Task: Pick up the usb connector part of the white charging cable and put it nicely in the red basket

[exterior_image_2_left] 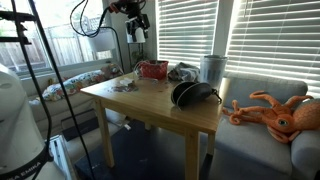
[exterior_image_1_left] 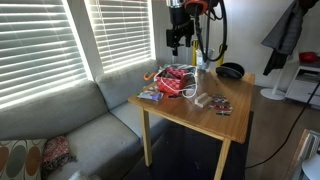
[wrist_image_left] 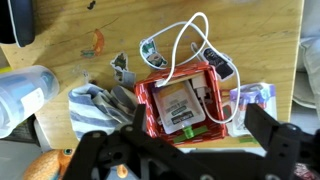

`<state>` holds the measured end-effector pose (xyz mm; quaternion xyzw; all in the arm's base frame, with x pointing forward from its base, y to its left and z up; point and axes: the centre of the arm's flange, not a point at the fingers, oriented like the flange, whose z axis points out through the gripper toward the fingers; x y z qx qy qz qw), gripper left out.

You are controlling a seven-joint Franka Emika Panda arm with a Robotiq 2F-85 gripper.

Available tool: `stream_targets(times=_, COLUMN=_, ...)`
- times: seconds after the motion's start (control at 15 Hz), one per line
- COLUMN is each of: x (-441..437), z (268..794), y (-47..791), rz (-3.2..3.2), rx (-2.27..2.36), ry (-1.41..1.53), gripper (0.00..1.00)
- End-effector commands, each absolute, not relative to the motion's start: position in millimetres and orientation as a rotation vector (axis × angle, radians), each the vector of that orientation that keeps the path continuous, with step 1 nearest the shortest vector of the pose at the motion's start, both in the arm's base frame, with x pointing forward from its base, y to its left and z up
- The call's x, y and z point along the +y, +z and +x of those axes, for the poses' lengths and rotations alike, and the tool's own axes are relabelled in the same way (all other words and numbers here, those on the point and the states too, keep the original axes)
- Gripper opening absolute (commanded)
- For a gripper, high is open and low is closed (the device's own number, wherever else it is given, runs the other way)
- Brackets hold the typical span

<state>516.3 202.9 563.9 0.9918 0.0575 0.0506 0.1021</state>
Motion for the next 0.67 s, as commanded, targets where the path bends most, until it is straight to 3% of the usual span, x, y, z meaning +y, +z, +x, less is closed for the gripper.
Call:
stream_targets(times=0.0, x=192, z=470, y=569, rz=2.976, rx=0.280, ry=0.085, gripper=1.00)
stream_targets(times=0.33, x=182, z=440, y=566, rz=2.974, rx=0.404, ry=0.139, gripper=1.00)
stream_targets(times=0.4, x=195, z=466, y=569, rz=2.949, rx=0.327, ry=0.092, gripper=1.00)
stream_targets(times=0.6, x=192, z=455, y=569, rz=2.947, rx=0.372, ry=0.120, gripper=1.00)
